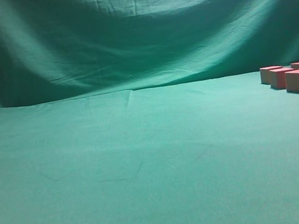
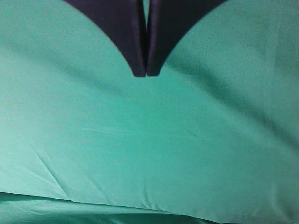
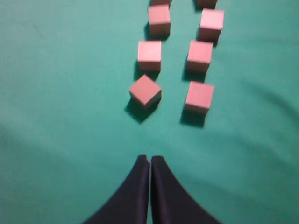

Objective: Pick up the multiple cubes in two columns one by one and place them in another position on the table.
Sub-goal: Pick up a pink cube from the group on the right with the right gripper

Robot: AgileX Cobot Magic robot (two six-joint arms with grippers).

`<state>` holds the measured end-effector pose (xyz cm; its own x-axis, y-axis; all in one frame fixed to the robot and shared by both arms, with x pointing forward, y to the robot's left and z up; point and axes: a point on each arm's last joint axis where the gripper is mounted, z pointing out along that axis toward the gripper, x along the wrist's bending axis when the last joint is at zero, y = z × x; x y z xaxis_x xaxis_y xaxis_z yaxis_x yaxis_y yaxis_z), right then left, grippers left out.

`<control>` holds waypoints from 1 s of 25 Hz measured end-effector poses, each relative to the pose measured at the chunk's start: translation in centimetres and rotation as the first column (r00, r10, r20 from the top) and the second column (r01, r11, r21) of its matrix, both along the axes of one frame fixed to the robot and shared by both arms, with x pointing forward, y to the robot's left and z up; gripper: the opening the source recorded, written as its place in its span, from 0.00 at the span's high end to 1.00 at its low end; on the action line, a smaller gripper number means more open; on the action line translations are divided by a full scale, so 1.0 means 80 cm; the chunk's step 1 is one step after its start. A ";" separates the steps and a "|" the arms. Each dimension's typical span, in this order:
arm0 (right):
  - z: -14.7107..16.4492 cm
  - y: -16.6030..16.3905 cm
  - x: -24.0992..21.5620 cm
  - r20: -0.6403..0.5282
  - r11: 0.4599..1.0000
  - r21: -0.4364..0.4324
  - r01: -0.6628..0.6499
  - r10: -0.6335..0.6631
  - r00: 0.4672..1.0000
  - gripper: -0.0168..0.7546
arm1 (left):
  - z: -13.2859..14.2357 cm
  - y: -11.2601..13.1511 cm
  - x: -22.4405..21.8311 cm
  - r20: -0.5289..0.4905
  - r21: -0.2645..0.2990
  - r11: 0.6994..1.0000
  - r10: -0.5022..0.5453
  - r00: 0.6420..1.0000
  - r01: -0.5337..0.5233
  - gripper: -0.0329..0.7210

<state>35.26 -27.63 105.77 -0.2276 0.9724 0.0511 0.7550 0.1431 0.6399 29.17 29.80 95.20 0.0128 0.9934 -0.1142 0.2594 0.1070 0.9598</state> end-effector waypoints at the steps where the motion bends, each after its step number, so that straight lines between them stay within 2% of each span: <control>1: -0.005 0.002 0.009 -0.070 1.000 0.002 -0.008 0.008 0.998 0.98 | 0.000 0.000 0.000 0.000 0.000 1.000 0.000 1.000 0.000 0.96; 5: -0.023 0.009 0.044 -0.247 1.000 0.014 -0.020 0.023 0.969 0.98 | 0.000 0.000 0.000 0.000 0.000 1.000 0.000 1.000 0.000 0.96; 7: -0.028 0.013 0.060 -0.288 0.999 0.014 -0.029 0.031 0.957 0.98 | 0.000 0.000 0.000 0.000 0.000 1.000 0.000 1.000 0.000 0.96; 10: -0.034 0.030 0.079 -0.295 0.994 -0.013 -0.106 0.098 0.950 0.98 | 0.000 0.000 0.000 0.000 0.000 1.000 0.000 1.000 0.000 0.96; 14: -0.048 0.055 0.099 -0.272 0.969 -0.094 -0.229 0.196 0.942 0.98 | 0.000 0.000 0.000 0.000 0.000 1.000 0.000 1.000 0.000 0.96; 19: -0.066 0.065 0.116 -0.288 0.955 -0.129 -0.267 0.221 0.932 0.98 | 0.000 0.000 0.000 0.000 0.000 1.000 0.000 1.000 0.000 0.96; 20: -0.069 0.065 0.118 -0.290 0.953 -0.138 -0.271 0.223 0.931 0.91 | 0.000 0.000 0.000 0.000 0.000 1.000 0.000 1.000 0.000 0.96; 21: -0.071 0.066 0.120 -0.292 0.949 -0.148 -0.277 0.226 0.929 0.91 | 0.000 0.000 0.000 0.000 0.000 1.000 0.000 1.000 0.000 0.96; 25: -0.077 0.066 0.126 -0.285 0.944 -0.165 -0.285 0.231 0.930 0.60 | 0.000 0.000 0.000 0.000 0.000 1.000 0.000 1.000 0.000 0.96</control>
